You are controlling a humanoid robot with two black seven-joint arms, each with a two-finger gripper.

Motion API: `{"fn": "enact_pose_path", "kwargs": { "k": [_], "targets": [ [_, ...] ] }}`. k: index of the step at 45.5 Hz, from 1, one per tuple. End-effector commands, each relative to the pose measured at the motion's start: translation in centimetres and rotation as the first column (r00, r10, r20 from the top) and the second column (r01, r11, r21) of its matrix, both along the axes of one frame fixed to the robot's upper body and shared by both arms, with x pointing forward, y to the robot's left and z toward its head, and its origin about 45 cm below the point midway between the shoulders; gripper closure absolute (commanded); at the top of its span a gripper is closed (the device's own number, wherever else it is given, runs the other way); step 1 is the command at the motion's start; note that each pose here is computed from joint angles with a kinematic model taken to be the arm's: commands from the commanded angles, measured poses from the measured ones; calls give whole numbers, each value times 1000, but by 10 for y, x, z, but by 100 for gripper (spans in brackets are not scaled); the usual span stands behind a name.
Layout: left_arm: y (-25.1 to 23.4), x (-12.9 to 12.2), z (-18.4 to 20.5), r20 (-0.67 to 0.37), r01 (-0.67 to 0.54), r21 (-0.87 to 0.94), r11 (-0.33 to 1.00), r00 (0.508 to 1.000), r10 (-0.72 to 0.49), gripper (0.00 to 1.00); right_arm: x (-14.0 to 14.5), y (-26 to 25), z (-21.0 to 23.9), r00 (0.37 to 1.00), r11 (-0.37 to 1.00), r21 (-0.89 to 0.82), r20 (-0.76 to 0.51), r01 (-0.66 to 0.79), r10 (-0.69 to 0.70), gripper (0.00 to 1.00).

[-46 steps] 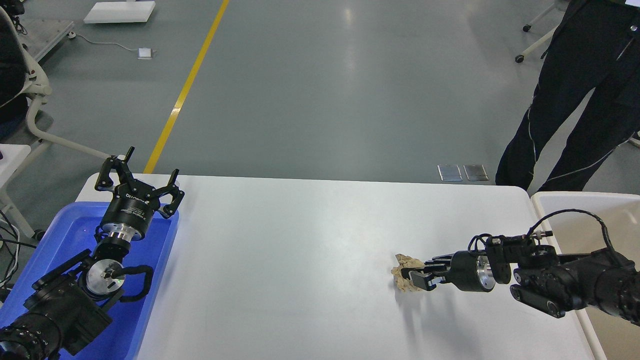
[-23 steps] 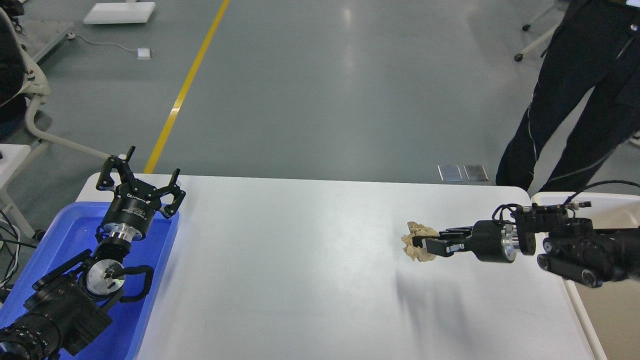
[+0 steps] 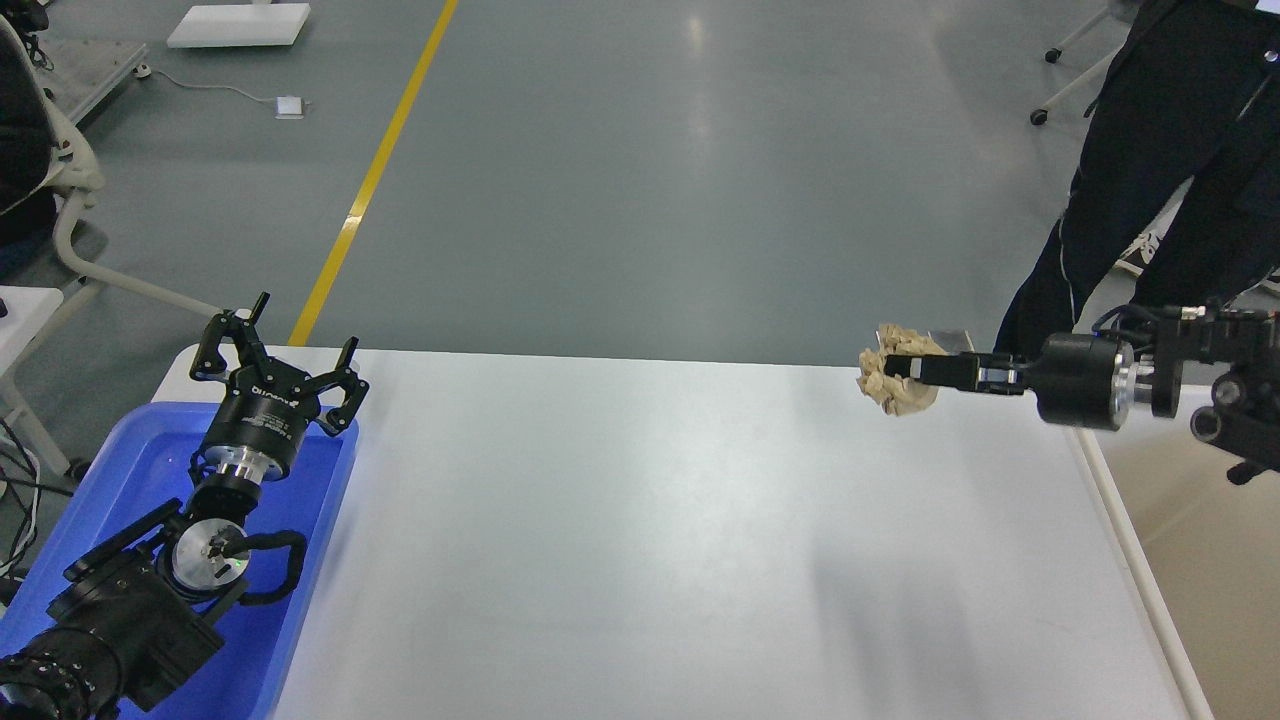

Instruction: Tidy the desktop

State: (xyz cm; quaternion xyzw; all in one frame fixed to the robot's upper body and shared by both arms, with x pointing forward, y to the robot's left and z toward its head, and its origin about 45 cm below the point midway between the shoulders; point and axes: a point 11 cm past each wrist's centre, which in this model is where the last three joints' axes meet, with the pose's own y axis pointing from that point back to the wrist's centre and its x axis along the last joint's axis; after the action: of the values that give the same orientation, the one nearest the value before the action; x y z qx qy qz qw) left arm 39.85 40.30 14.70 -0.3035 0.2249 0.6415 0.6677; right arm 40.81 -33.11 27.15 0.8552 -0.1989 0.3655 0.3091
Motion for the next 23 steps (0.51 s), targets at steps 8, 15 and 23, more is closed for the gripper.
{"fn": "enact_pose_path", "kwargs": {
  "k": [8,15,23],
  "targets": [
    [0,0,0,0,0,0,1000,1000,0,0,11,-19,71,998,990,130,26,57,-61,100],
    [0,0,0,0,0,0,1000,1000,0,0,13,-28,72,995,987,135,29,88,-92,100],
    [0,0,0,0,0,0,1000,1000,0,0,21,-73,69,967,958,143,25,247,-253,100]
  ]
}}
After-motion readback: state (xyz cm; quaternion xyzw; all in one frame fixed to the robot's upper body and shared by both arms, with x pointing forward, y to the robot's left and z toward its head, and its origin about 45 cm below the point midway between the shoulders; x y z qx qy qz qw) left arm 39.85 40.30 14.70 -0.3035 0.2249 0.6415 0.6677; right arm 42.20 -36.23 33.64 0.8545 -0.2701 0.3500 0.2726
